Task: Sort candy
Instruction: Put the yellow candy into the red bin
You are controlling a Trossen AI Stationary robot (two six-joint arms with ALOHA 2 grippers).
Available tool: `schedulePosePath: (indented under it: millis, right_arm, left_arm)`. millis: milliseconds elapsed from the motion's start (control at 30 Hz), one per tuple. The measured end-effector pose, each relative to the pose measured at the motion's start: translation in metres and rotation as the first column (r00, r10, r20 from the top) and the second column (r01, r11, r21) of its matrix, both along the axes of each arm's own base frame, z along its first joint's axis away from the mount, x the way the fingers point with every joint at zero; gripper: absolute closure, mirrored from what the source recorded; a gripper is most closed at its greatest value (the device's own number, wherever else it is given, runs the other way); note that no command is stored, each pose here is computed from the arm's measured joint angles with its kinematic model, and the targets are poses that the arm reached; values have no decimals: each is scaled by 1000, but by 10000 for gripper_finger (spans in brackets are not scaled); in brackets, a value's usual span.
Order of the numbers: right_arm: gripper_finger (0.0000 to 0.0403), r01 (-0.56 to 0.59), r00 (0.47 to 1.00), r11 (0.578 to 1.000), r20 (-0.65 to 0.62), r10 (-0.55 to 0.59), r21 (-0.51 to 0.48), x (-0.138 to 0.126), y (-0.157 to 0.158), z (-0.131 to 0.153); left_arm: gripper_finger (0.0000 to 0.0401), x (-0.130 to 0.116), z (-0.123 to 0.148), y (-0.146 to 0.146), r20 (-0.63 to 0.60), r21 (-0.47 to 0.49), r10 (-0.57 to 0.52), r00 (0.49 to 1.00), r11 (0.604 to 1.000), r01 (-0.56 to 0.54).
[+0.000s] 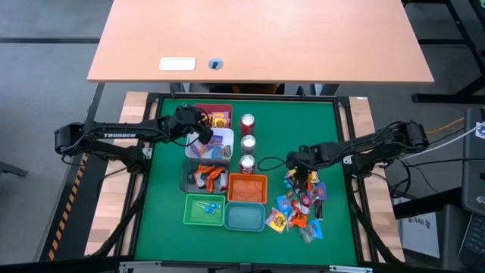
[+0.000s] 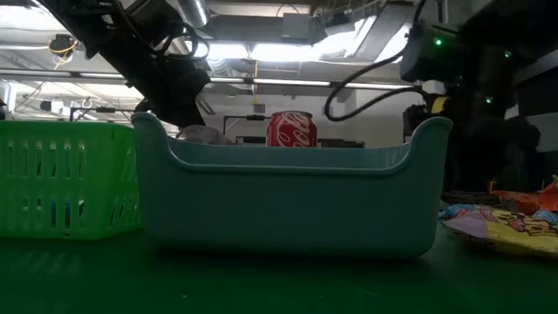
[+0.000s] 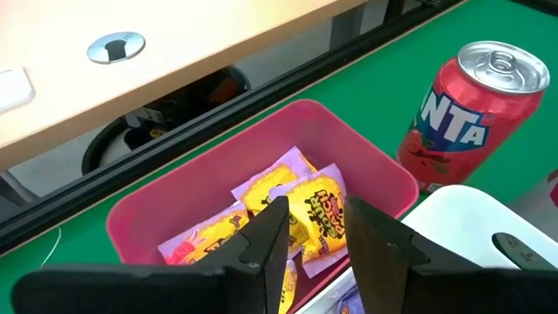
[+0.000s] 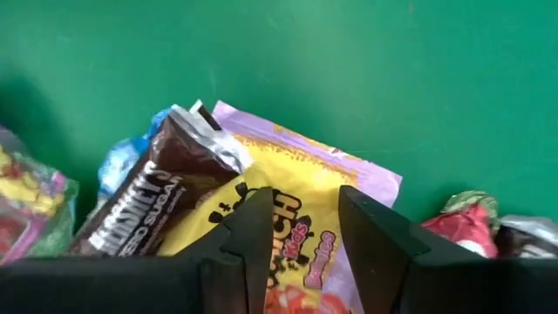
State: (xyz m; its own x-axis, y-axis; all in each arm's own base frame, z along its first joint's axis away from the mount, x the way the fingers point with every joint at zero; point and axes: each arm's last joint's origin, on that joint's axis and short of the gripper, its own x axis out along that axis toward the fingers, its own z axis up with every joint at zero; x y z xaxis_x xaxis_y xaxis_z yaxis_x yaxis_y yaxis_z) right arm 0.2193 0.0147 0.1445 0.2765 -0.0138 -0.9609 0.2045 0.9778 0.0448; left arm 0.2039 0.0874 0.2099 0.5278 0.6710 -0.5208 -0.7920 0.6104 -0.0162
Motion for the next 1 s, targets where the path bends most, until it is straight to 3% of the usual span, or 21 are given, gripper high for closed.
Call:
schedulePosePath:
  millis: [233,533,800,1000]
  right_arm:
    - [284,35,999,999,29,-35,13,-2,0,-5]
    - [395,29,999,999,40,-30,12,-1,0,-5]
    - [396,-6,997,1000,82,6,2,9,1,7]
    - [397,-61,987,990,141,79,-130,28,-1,39]
  left_arm:
    - [299,0,0,0,0,0,0,1000,1000,0]
    - [299,0,0,0,3,-3,2,1000,1000,-2]
    - [299,4,2,-2,60,-56,-99,993,993,103]
    - [299,11,8,-7,167,-70,-211,963,972,225]
